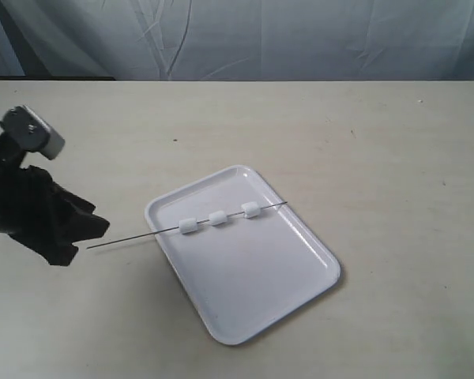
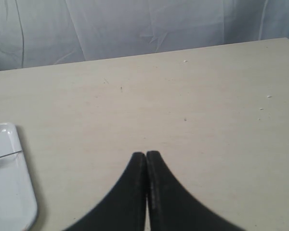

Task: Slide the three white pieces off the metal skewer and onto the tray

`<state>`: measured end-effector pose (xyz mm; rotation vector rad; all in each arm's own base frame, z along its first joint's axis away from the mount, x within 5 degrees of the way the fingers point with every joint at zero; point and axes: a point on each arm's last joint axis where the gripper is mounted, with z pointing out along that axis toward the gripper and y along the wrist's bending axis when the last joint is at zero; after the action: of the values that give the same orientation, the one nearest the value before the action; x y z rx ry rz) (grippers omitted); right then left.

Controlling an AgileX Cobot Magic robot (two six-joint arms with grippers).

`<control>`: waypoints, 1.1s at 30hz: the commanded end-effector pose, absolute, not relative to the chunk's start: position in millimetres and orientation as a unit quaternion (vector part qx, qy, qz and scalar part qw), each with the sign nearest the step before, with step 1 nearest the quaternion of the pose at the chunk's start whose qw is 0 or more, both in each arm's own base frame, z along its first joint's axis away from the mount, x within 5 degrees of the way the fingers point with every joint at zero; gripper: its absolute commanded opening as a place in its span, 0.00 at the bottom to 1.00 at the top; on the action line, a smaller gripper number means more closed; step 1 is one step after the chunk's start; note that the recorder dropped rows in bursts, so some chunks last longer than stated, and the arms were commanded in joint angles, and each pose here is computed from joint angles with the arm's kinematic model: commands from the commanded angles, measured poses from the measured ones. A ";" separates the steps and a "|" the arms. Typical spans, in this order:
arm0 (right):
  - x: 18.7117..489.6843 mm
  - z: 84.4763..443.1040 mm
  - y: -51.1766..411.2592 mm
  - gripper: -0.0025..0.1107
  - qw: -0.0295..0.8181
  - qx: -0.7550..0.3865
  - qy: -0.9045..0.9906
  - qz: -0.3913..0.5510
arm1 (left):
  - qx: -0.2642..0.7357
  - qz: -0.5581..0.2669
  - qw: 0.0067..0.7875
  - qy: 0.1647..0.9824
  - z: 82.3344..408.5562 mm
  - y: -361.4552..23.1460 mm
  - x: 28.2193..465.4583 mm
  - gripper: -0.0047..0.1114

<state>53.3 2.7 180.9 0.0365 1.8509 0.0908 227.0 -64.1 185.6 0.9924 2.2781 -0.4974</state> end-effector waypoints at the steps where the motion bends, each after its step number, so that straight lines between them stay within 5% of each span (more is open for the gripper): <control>1: 53.0 180.7 2.6 0.02 0.603 0.012 0.797 0.037 | 0.452 -0.147 0.254 0.842 165.9 -83.6 235.3 0.36; 11: 53.0 180.7 2.6 0.02 0.603 0.012 0.797 0.037 | 0.488 -0.092 0.248 0.832 153.4 -93.1 261.5 0.36; 18: 53.0 180.7 2.6 0.02 0.603 0.012 0.797 0.037 | 0.471 -0.064 0.265 0.839 153.8 -92.8 279.8 0.51; 33: 53.5 182.0 -1.9 0.02 0.609 -0.029 0.792 -0.026 | 0.489 -0.081 0.205 0.844 114.9 -97.9 297.6 0.51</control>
<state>53.6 -1.8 181.6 -0.0522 1.8414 -0.0476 294.5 -93.7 115.5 1.3427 2.3535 -0.1911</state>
